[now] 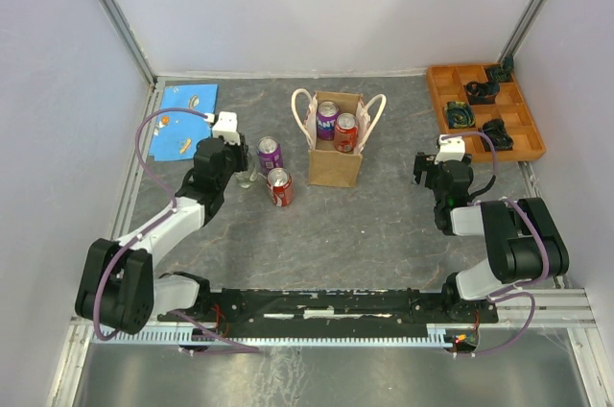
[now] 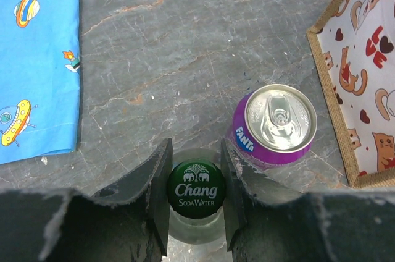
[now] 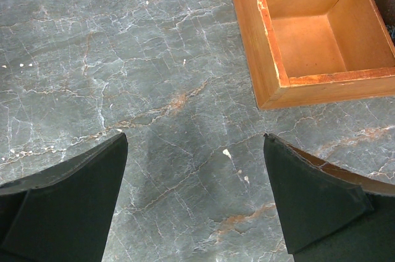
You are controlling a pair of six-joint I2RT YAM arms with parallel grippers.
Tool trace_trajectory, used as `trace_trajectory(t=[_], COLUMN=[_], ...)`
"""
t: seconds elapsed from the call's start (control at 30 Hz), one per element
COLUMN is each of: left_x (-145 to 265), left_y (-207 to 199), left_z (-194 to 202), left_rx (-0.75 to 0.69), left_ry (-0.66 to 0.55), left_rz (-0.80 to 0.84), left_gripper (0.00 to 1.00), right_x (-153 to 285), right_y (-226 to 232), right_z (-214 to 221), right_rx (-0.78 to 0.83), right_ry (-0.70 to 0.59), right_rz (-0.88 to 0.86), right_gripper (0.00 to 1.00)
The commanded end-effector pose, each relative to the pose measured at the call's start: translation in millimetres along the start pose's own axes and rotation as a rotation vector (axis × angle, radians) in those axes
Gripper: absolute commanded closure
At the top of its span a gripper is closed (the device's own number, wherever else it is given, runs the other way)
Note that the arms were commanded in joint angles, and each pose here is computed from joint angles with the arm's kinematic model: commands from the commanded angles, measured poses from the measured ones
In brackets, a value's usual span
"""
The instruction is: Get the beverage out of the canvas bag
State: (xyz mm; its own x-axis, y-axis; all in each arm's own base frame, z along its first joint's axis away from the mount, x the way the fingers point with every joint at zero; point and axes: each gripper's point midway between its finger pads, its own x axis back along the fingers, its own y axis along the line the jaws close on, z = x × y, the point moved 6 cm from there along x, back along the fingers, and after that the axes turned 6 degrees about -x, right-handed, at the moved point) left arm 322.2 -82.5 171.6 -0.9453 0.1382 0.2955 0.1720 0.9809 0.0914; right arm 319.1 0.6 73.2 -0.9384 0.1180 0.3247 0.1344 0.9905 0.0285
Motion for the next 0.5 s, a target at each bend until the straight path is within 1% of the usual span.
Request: trace_trajectory(t=[0.0,0.07,0.1,0.13,0.17,0.23,0.33,0.43,0.47], left_x=[-6.2,-7.6,-8.0,-8.0,-7.9,-7.4,-5.9,-3.2,-1.9], left_y=[5.3,6.3,6.6,6.5,6.5,7.1,8.2,10.1,10.9], left_z=[-50.7,-48.2,-47.3,-46.2,-44.8,-43.7,-43.6,-46.5,-48.1], left_rx=[0.069,0.072,0.07,0.07,0.069,0.071,0.062,0.053,0.051], left_ry=[-0.219,-0.193,-0.182,-0.174,-0.166,-0.155,-0.138,-0.134,-0.137], left_rz=[-0.022,-0.034,-0.037,-0.036,-0.037,-0.042,-0.048,-0.057,-0.061], left_gripper=[0.97,0.95,0.89,0.79,0.72,0.56,0.43,0.17,0.04], right_x=[-6.0,-6.1,-6.1,-5.9,-6.0,-6.1,-6.0,-6.0,-6.0], right_y=[1.4,1.1,1.2,1.3,1.3,1.3,1.3,1.1,1.4], right_z=[-15.5,-15.6,-15.7,-15.2,-15.7,-15.5,-15.7,-15.5,-15.7], right_rx=[0.002,0.002,0.002,0.002,0.003,0.002,0.002,0.002,0.002], right_ry=[-0.05,-0.05,-0.051,-0.049,-0.051,-0.05,-0.051,-0.05,-0.051], right_rz=[-0.006,-0.005,-0.005,-0.006,-0.006,-0.006,-0.005,-0.005,-0.006], right_gripper=[0.01,0.01,0.01,0.01,0.01,0.01,0.01,0.01,0.01])
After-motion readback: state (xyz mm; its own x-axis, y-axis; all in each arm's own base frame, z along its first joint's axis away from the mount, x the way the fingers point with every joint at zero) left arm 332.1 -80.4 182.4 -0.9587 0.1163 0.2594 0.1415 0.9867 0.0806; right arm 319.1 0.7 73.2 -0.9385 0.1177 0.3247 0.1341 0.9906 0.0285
